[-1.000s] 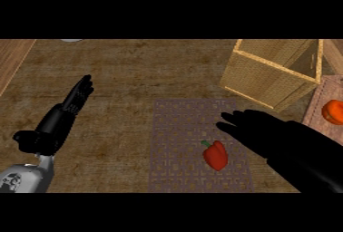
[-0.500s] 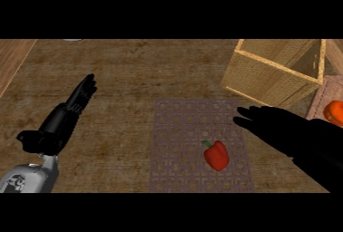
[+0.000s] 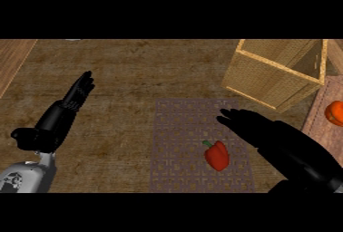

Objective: Pick the bell pepper from the placemat and place it in the basket

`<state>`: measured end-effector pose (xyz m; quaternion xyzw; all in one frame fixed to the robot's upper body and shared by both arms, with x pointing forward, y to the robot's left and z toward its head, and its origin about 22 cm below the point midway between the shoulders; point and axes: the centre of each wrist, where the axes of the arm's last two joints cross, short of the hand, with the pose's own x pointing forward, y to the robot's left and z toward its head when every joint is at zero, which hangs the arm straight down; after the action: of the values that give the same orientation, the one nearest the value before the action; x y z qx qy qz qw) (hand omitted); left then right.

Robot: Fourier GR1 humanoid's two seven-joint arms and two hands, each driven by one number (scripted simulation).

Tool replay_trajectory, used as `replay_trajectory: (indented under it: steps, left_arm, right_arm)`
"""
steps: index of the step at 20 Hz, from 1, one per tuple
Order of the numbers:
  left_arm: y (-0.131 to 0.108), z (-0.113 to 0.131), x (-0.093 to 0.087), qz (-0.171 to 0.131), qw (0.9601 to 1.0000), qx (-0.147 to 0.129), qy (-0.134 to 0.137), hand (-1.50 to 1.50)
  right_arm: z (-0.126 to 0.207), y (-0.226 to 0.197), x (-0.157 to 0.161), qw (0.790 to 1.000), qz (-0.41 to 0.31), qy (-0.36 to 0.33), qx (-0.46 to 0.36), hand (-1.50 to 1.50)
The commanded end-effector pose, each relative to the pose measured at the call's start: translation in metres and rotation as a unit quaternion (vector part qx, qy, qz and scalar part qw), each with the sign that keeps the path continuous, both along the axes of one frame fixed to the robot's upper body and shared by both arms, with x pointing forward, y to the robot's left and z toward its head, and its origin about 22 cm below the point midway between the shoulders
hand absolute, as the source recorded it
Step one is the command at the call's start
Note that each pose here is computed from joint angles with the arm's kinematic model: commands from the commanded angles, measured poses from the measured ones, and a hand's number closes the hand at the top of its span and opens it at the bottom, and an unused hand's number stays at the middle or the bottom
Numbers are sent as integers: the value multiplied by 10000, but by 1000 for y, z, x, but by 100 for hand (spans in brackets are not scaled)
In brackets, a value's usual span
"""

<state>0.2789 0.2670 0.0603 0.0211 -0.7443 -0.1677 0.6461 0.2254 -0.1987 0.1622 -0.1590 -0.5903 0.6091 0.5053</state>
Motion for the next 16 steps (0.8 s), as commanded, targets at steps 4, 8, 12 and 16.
replay_trajectory:
  steps: [4, 8, 12, 16]
  left_arm:
    - [8, -15, 9, -35, 9999, -2, 108, 0]
    - [-6, 18, -14, -33, 10000, 18, -30, 0]
    - [-5, -7, -6, 19, 10000, 40, 36, 0]
    - [-12, 4, -1, -71, 10000, 44, -1, 0]
  right_arm:
    - [-62, -2, 17, 9998, 75, -197, -18, -150]
    - [-73, -3, 9, 9997, -16, -253, 35, -150]
    - [-63, 11, 26, 9995, 62, -286, 72, -150]
    - [-70, 1, 15, 9985, 327, -287, 337, -150]
